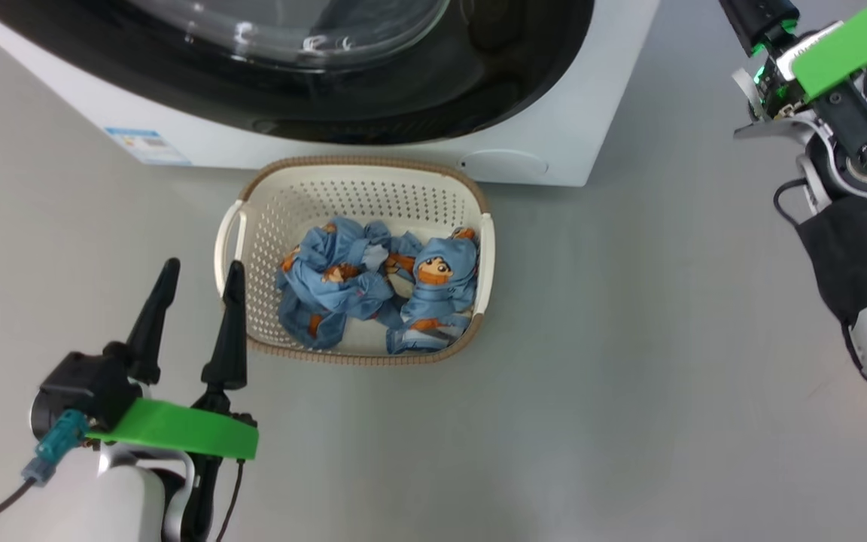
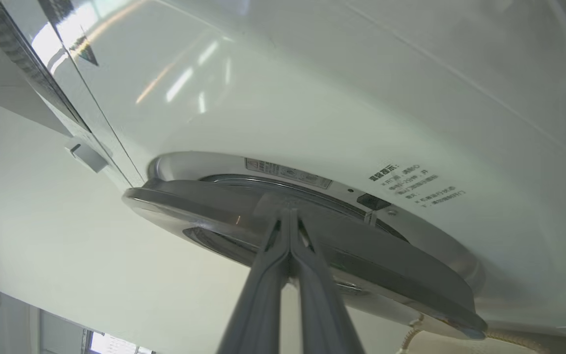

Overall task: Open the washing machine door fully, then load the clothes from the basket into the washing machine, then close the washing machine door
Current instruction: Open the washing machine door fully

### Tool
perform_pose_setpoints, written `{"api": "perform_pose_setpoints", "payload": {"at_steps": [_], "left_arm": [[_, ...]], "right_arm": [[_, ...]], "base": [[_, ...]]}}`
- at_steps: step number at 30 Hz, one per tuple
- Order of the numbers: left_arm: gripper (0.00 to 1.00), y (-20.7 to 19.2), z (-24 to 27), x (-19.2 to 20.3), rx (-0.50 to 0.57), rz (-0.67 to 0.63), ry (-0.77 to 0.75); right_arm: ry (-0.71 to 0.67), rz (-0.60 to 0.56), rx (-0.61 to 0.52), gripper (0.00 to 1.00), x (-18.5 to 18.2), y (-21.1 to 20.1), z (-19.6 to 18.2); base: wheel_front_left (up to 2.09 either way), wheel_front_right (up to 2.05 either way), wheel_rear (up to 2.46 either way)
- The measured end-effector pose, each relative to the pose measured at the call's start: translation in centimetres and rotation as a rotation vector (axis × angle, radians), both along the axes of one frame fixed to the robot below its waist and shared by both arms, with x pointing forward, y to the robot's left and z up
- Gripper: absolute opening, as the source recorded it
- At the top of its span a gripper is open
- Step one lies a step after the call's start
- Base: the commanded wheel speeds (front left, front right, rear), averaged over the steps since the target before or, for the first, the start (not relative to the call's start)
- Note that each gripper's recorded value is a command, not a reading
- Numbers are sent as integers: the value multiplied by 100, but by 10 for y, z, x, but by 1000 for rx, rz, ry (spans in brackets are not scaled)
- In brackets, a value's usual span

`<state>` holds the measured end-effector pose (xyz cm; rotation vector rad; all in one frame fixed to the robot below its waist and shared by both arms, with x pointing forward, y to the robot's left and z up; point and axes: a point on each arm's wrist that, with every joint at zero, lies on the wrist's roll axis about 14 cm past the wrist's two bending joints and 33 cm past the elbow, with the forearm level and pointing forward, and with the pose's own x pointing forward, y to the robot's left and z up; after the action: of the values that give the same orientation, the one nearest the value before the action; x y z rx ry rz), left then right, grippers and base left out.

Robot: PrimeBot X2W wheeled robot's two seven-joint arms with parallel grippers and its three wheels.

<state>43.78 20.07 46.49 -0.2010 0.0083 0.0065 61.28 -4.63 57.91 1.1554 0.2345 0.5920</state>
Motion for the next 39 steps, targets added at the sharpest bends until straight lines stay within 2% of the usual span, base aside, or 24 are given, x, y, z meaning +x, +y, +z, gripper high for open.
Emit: {"api": "perform_pose_setpoints", "payload": {"at_steps": [5,13,27,39], "left_arm": [[100,4,-4,6,-1,11,5],[100,6,-14,13,3,18,25],[100,7,-20,20,-2,21,34],[100,6,-14,22,-2,19,17]], "right_arm": [[45,111,-22,0,7,18,-13],[115,215,-15,0,21,37,-34],[134,262,-12,0,39,56,-46],[125,302,-47,0,30,64,-46]], "base": [[0,0,0],[0,0,0],[0,0,0],[0,0,0]]}}
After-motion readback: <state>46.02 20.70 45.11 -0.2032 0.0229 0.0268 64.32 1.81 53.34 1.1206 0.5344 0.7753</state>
